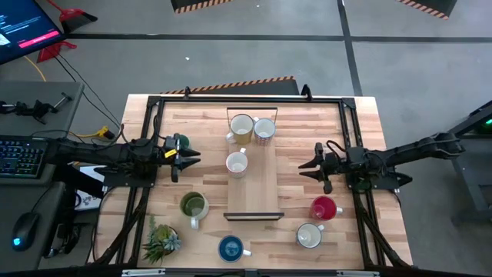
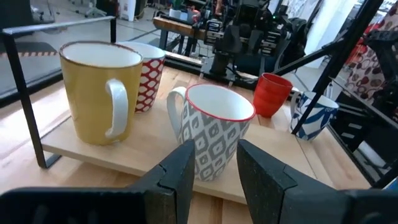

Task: Place coffee mugs
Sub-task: Put the green mug on the shelf

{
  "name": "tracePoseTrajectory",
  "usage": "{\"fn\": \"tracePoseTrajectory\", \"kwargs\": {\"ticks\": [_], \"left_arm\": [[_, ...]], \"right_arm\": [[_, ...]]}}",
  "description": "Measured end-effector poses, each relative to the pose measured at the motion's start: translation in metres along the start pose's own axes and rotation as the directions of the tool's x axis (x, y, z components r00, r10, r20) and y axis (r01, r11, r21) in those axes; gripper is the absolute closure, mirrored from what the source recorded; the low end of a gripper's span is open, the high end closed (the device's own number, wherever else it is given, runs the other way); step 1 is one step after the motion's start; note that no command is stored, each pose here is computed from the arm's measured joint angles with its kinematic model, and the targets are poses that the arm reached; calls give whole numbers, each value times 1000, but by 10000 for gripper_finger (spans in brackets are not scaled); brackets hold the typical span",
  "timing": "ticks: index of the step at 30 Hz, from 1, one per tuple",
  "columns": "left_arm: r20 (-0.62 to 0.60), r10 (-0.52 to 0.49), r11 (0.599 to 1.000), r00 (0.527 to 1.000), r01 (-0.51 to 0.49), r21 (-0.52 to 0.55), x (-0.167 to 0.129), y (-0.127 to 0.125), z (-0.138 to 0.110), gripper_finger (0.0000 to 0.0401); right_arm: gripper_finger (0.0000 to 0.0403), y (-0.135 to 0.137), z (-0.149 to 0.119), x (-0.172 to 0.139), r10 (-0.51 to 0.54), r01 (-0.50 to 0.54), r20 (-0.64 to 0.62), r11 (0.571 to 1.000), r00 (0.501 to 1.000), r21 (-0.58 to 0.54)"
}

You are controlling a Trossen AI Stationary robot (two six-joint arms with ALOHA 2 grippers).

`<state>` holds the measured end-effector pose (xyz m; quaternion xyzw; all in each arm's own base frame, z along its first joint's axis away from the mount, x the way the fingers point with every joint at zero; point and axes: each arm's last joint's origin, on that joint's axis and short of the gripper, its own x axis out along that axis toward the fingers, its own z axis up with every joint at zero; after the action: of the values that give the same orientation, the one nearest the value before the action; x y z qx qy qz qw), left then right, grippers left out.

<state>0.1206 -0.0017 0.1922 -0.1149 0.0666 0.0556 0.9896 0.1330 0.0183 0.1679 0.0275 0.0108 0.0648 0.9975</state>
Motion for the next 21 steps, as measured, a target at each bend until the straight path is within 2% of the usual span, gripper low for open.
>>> {"fn": "tracePoseTrajectory", "kwargs": {"ticks": [6, 9, 13, 16, 21], "left_arm": [[56, -9, 995, 998, 4, 99, 0, -2, 7, 291], [28, 2, 994, 1000, -5, 110, -6, -5, 24, 293], [-77, 121, 990, 990, -115, 79, -21, -7, 52, 298], [-96, 201, 978, 975, -196, 67, -35, -10, 80, 304], [-148, 275, 961, 950, -266, 76, -59, -13, 112, 311]], "right_arm": [[320, 0, -1, -1, 3, -3, 21, 1000, 1000, 0], [320, 0, -1, -1, -2, 2, 17, 1000, 1000, 14], [320, 0, -2, -1, -9, 9, 6, 1000, 1000, 23], [320, -1, -2, -1, -22, 22, 3, 999, 1000, 25], [320, -2, -2, -1, -52, 52, 5, 998, 999, 26]]}}
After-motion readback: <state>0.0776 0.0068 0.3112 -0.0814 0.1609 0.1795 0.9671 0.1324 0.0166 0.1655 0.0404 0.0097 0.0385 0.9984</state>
